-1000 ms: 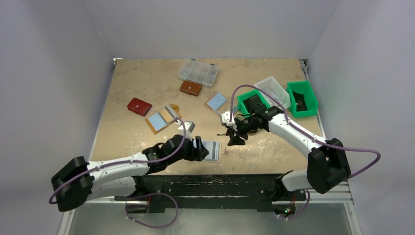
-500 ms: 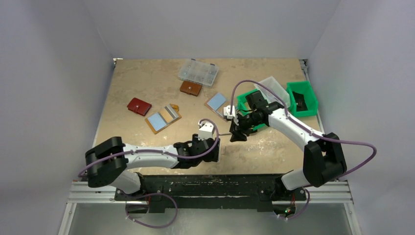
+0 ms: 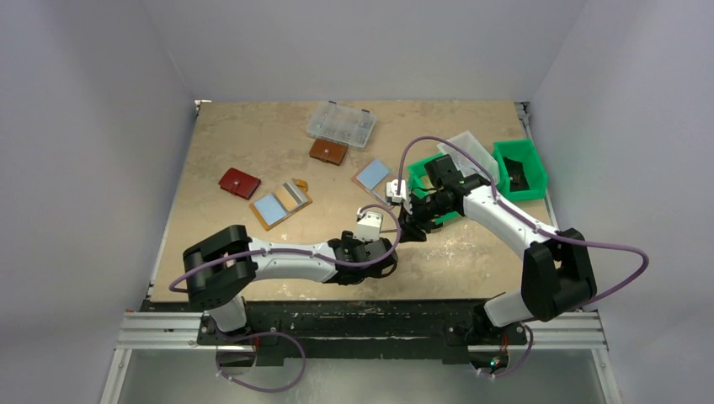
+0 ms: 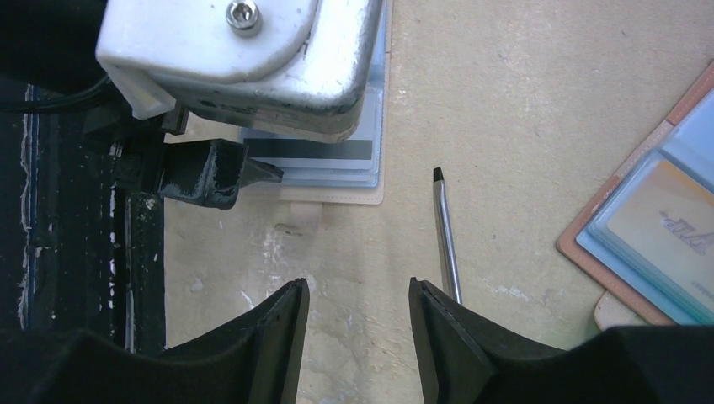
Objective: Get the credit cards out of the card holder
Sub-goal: Remove the credit card from the card holder.
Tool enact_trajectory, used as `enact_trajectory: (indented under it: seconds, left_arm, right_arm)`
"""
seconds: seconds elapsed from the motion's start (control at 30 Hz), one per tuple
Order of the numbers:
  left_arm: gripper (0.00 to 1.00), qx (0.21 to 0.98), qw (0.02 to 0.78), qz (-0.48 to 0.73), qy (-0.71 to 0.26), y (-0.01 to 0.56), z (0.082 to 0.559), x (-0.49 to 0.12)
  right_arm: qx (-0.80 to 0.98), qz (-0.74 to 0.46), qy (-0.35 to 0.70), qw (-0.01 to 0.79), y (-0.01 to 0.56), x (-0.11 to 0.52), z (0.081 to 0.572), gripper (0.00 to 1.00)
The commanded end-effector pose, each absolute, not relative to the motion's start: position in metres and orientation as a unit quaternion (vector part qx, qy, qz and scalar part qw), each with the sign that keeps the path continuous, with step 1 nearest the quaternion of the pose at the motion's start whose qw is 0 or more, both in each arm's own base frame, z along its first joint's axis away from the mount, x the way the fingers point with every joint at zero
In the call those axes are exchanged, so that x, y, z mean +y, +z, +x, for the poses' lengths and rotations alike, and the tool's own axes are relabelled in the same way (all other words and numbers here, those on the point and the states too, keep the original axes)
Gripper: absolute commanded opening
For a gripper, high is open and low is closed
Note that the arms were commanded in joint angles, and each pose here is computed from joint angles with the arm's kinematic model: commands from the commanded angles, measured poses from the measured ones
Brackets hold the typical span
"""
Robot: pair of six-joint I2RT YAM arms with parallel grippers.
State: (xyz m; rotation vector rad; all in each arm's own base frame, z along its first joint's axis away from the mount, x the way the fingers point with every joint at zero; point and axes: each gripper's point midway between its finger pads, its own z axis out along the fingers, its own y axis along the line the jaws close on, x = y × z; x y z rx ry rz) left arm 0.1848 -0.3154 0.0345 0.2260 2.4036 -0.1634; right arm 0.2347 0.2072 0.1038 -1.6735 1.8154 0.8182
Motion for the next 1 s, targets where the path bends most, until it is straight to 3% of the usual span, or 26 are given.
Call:
enact_trajectory:
  seconds: [0.0,0.53,0.83,0.97]
  left_arm:
    - [0.61,0.926,0.366,0.072,-0.059,0.047,0.190,-0.316]
    - [0.63,0.919,0.369,0.088,-0.105,0.054,0.182,-0.314]
    - [0.62,0.890,0.394,0.063,-0.219,0.081,0.179,-0.295]
    - [0.51,0.879,0.382,0.023,-0.285,0.078,0.186,-0.281]
  right_arm:
    - [0.668,-0.620,0.304,0.279,0.117,0.211,0.240,0.55]
    - [0.660,-0.603,0.357,0.271,0.119,0.222,0.226,0.51]
    - [0.660,-0.616,0.365,0.226,0.100,0.249,0.208,0.16]
    - [0.649,-0.649,0.343,0.198,0.084,0.264,0.193,0.06]
